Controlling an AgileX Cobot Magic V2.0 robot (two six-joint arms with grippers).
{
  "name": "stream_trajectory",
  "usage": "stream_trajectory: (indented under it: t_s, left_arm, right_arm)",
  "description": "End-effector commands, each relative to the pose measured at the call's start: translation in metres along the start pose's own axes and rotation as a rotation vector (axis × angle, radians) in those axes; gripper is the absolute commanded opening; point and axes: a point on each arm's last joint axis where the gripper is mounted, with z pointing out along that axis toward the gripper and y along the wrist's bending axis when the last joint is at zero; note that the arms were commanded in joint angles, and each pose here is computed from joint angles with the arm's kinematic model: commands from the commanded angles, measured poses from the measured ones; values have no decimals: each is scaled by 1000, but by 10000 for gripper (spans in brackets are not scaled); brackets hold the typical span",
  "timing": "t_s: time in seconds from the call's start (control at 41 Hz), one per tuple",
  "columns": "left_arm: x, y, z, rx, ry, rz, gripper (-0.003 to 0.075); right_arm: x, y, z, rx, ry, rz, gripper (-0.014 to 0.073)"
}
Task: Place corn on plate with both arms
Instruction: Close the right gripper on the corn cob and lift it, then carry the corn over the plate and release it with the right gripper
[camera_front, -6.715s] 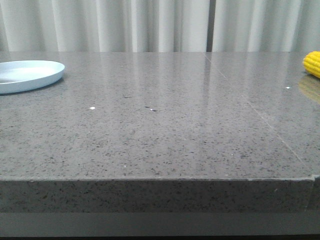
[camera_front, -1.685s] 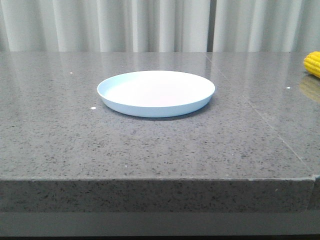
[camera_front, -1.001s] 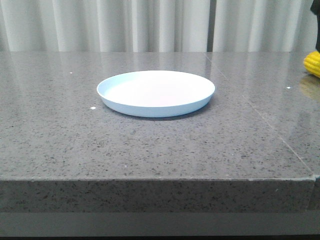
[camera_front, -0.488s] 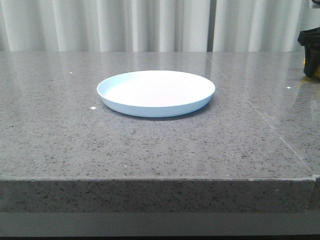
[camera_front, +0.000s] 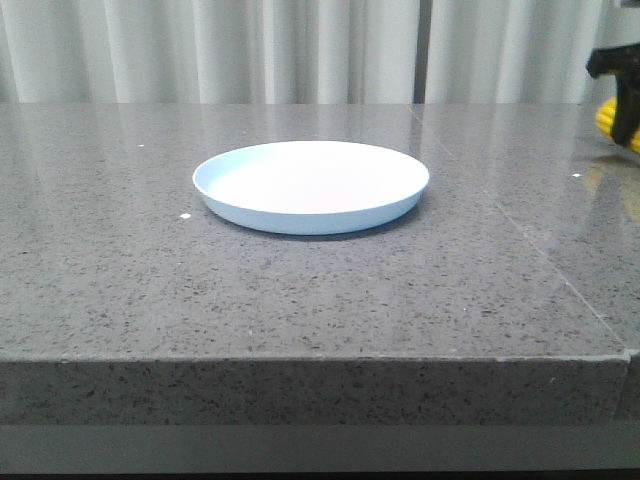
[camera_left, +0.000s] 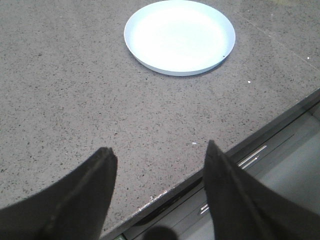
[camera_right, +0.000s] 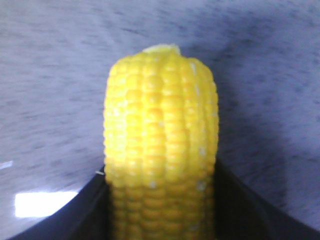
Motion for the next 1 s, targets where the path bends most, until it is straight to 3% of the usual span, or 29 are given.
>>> stream_trajectory:
  t_s: [0.0,0.269,0.464,0.659,0.977]
  left_arm:
    - [-12,-1,-4,15,-92,-6,389]
    - [-12,-1,-4,15,-92,-6,389]
    - [-12,-1,-4,15,-92,-6,389]
    - [-12,-1,-4,15,-92,-6,389]
    - [-12,-1,-4,15,-92,-6,389]
  right_arm:
    - [-13,35,-62,-78,-137,-75,195]
    - [3,151,-119,-258,-85,-330,195]
    - [22,214,-131,-364,-94,-316,195]
    - [30,249,-107,-431,-73,-210,227]
    - [37,274,-54,-471,-2,-162,440]
